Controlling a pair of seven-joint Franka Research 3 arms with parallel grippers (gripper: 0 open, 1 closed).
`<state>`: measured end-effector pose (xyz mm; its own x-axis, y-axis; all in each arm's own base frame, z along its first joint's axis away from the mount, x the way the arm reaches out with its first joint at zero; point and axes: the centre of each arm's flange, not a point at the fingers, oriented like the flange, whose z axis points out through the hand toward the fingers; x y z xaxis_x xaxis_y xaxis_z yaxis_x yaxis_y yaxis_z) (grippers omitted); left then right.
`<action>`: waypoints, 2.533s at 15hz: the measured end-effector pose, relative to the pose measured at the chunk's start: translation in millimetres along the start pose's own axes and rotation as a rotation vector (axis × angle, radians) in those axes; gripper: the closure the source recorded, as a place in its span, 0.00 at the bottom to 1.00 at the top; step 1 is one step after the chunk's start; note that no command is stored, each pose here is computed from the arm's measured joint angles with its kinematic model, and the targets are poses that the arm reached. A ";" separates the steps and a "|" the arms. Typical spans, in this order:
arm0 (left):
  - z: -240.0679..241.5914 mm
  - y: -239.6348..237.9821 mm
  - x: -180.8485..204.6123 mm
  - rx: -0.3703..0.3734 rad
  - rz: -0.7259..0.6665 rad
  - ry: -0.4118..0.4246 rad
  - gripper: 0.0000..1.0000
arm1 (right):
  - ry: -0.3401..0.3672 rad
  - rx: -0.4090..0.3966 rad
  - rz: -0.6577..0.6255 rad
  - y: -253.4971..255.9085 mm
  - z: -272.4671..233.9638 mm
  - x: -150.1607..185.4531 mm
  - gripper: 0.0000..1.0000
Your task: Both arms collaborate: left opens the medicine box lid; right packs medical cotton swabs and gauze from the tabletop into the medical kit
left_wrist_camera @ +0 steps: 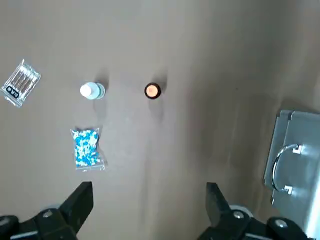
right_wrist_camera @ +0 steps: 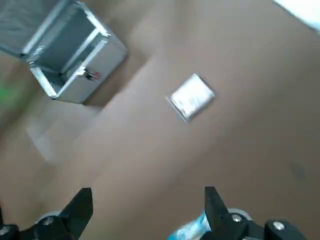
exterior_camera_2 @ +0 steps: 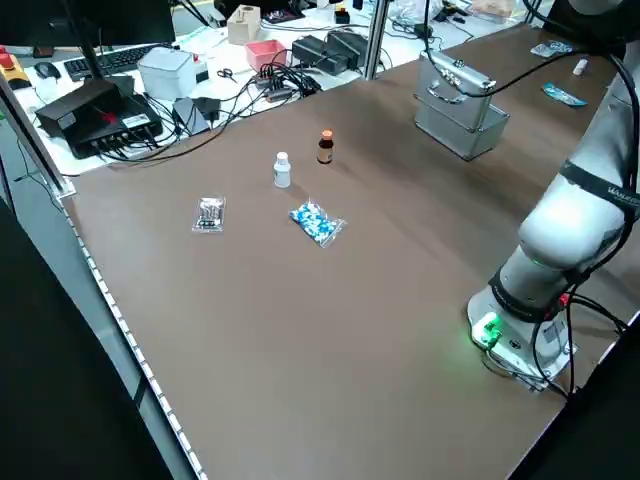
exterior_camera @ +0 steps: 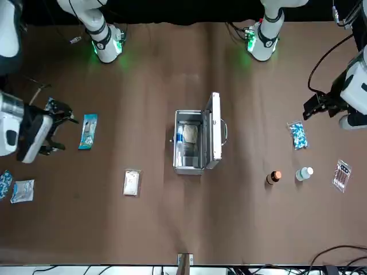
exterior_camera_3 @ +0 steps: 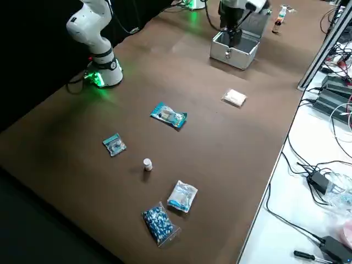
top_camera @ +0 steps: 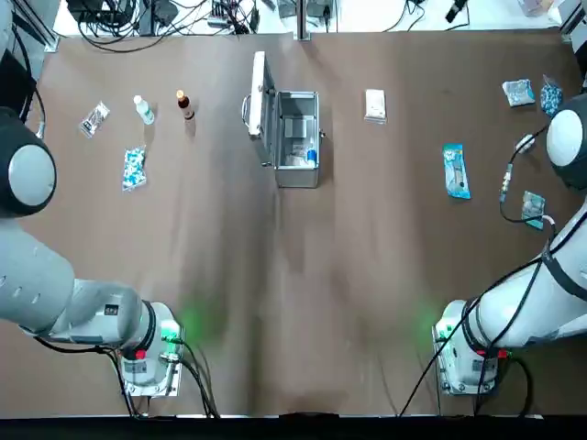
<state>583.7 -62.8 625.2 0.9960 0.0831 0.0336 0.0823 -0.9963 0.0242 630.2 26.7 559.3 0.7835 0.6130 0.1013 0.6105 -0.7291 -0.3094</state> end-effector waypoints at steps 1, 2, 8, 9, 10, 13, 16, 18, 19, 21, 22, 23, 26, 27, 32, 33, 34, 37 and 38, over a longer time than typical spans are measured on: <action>-0.4 -1.7 -2.6 0.000 -0.002 0.004 0.00 | -0.018 -0.006 0.096 2.6 0.5 -3.6 0.01; -1.3 -3.2 -5.6 0.001 -0.003 0.004 0.00 | -0.041 -0.007 0.200 2.6 2.3 -6.1 0.01; -3.5 -1.8 -10.8 0.000 0.008 0.013 0.00 | -0.163 -0.043 0.483 17.5 36.3 -18.5 0.04; -3.7 -0.5 -10.7 -0.001 0.011 0.015 0.00 | -0.179 -0.036 0.504 27.4 51.5 -24.8 0.04; -4.9 2.0 -10.1 -0.003 0.015 0.024 0.00 | -0.190 -0.034 0.525 38.9 69.9 -31.7 0.04; -11.6 9.5 -7.2 -0.009 0.027 0.048 0.00 | -0.235 -0.051 0.579 71.7 137.6 -58.3 0.04; -11.6 9.6 -4.4 -0.010 0.027 0.050 0.00 | -0.260 -0.085 0.613 96.3 191.1 -85.6 0.07; -10.7 9.4 -3.8 -0.010 0.026 0.048 0.00 | -0.263 -0.093 0.641 112.2 218.4 -101.0 0.09; -10.3 9.6 -3.6 -0.010 0.026 0.047 0.00 | -0.269 -0.093 0.655 120.0 231.4 -109.3 0.10; -8.9 9.7 -2.9 -0.010 0.026 0.045 0.00 | -0.303 -0.086 0.685 132.6 268.6 -130.9 0.15; -8.4 9.6 -2.7 -0.010 0.026 0.044 0.00 | -0.311 -0.085 0.690 133.7 279.2 -136.4 0.16; -8.0 9.1 -2.3 -0.010 0.025 0.044 0.00 | -0.316 -0.085 0.694 134.3 288.5 -141.6 0.17; -7.6 4.3 -1.1 -0.009 0.017 0.043 0.00 | -0.349 -0.072 0.711 135.9 310.8 -157.7 0.23; -7.5 2.9 -0.8 -0.009 0.014 0.043 0.00 | -0.362 -0.067 0.714 135.5 316.6 -162.0 0.24; -6.2 0.7 0.2 -0.009 0.010 0.041 0.00 | -0.407 -0.071 0.706 135.0 339.9 -173.5 0.33; -6.2 0.8 0.3 -0.009 0.010 0.041 0.00 | -0.409 -0.074 0.706 136.2 344.2 -174.6 0.37; -6.1 0.8 0.3 -0.009 0.010 0.041 0.00 | -0.413 -0.075 0.706 137.1 348.2 -175.8 0.41; -6.1 0.8 0.3 -0.009 0.009 0.041 0.00 | -0.420 -0.077 0.705 138.3 352.7 -177.3 0.55; -6.1 0.8 0.3 -0.009 0.008 0.041 0.00 | -0.420 -0.078 0.705 138.5 352.5 -177.2 0.65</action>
<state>583.9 -63.4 631.4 0.9943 0.0759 0.0743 0.0736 -0.9967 0.0331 535.0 -75.7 165.2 0.8865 0.0549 -0.4594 0.0098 -0.9949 -0.1001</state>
